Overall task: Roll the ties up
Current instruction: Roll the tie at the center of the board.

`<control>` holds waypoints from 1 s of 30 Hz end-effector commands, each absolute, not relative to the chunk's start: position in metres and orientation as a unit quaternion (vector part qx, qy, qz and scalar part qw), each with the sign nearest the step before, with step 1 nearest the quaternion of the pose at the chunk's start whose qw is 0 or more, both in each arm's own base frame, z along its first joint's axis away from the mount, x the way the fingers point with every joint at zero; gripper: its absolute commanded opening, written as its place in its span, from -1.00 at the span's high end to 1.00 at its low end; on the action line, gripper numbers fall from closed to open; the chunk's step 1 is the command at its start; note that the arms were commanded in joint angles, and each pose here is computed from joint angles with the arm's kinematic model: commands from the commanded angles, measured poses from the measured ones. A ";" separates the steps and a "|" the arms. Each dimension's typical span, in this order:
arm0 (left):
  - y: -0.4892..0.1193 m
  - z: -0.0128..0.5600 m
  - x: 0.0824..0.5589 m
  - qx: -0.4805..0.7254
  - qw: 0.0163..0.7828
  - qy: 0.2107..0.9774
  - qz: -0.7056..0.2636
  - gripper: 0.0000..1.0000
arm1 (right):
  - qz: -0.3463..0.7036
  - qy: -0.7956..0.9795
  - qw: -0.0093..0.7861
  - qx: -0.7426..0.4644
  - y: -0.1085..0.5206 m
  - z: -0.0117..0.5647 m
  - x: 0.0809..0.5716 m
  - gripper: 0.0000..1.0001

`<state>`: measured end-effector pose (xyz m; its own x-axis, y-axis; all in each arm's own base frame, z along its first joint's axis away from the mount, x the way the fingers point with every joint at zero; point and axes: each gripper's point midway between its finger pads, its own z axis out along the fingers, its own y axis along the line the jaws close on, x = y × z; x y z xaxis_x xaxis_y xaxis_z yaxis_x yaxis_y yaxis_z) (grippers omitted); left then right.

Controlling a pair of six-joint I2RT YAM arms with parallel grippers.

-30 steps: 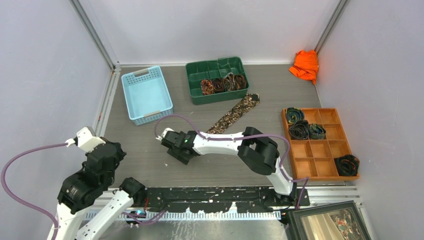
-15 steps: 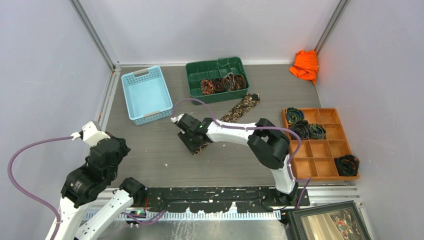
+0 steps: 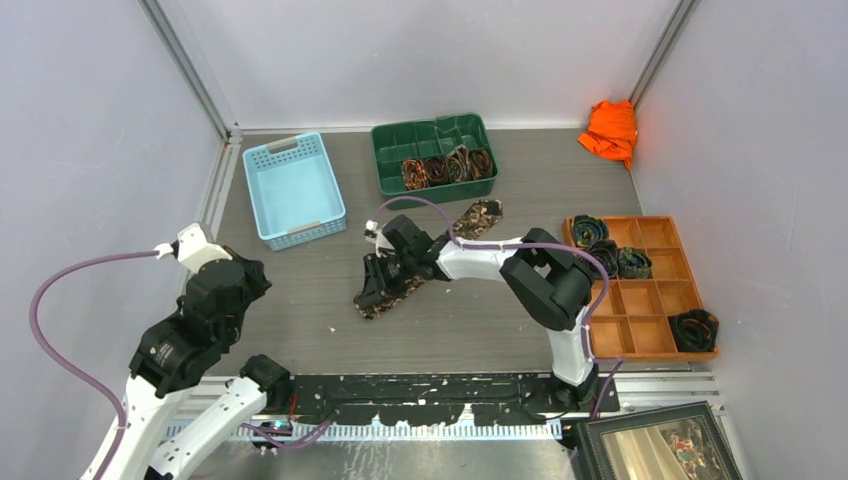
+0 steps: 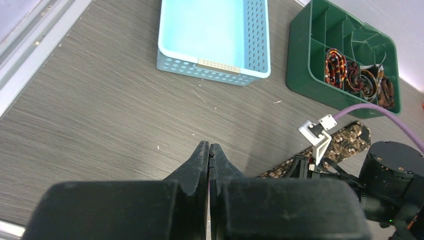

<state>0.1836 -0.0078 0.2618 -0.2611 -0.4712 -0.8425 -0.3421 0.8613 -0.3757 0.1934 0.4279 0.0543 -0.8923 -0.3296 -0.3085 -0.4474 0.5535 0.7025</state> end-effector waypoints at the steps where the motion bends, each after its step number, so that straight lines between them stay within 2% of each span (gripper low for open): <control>1: -0.024 0.289 0.200 -0.251 0.573 0.774 -0.099 1.00 | 0.539 0.818 0.048 -0.197 0.455 0.097 0.189 0.33; 5: -0.037 0.280 0.210 -0.243 0.561 0.784 -0.109 1.00 | 0.540 0.824 0.042 -0.167 0.447 0.078 0.199 0.34; 13: -0.059 0.254 0.221 -0.232 0.531 0.805 -0.128 1.00 | 0.474 0.862 0.051 -0.171 0.419 0.034 0.212 0.31; 17: -0.063 0.248 0.224 -0.229 0.527 0.808 -0.131 1.00 | 0.453 0.870 0.070 -0.181 0.413 0.033 0.218 -0.11; 19: -0.064 0.245 0.224 -0.227 0.524 0.811 -0.130 1.00 | 0.455 0.868 0.080 -0.183 0.412 0.039 0.221 -0.23; 30: -0.071 0.233 0.228 -0.219 0.512 0.820 -0.131 1.00 | 0.404 0.884 0.118 -0.205 0.393 0.062 0.230 -0.32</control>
